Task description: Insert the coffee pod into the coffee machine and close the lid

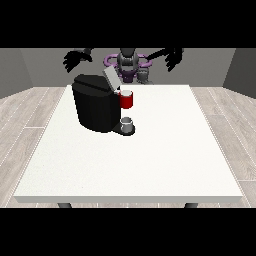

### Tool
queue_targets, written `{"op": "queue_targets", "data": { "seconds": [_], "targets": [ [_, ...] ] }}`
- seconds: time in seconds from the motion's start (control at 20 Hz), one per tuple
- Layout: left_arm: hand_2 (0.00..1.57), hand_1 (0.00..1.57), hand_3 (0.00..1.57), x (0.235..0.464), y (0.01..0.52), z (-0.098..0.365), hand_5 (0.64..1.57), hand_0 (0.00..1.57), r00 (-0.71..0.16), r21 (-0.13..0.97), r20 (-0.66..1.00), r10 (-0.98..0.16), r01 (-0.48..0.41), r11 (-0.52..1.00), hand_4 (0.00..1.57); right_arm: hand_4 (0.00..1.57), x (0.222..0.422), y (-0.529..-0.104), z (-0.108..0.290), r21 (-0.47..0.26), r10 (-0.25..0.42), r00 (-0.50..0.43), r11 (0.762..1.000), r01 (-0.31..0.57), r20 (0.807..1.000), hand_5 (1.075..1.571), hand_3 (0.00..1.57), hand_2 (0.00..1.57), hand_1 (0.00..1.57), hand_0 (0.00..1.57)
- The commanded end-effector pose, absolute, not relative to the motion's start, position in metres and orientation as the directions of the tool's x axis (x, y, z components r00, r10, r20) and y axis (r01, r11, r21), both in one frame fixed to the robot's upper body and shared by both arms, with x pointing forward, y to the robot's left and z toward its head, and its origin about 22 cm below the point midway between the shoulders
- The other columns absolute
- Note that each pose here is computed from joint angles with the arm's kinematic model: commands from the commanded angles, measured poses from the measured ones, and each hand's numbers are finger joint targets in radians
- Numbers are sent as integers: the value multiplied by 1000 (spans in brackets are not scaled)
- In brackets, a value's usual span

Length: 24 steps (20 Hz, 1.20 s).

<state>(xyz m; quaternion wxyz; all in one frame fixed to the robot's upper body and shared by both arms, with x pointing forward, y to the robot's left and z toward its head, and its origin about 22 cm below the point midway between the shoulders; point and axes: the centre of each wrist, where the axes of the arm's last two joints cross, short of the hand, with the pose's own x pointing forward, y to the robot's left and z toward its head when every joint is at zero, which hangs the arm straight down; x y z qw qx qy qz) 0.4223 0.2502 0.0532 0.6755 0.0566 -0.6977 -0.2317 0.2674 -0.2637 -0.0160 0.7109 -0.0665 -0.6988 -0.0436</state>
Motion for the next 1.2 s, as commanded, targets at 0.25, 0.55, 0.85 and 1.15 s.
{"op": "queue_targets", "data": {
  "seconds": [0.25, 0.55, 0.85, 1.15],
  "targets": [
    [0, 0, 0, 377, 259, -21, 1571, 0, 69, 147, 984, -163, 198, 969, 90, 43, 286, -269, 39, -82, 82, -36, 997, 17, 996, 1571, 0, 0, 0, 0],
    [0, 0, 0, 350, 222, -50, 1571, 0, 68, 45, 996, -65, 261, 964, 0, 0, 289, -265, 26, -118, 118, -32, 993, -3, 992, 1571, 0, 0, 0, 0],
    [0, 0, 0, 355, 235, -27, 1571, 0, 32, 2, 999, -11, 264, 964, 0, 215, 307, -230, 44, -164, 160, -90, 986, -40, 983, 1571, 0, 0, 0, 0],
    [0, 0, 0, 330, 249, -29, 1571, 0, 0, 2, 1000, -2, 261, 965, 112, 0, 313, -242, 44, -123, 117, -61, 987, -100, 991, 1571, 0, 0, 0, 0]
  ]
}}
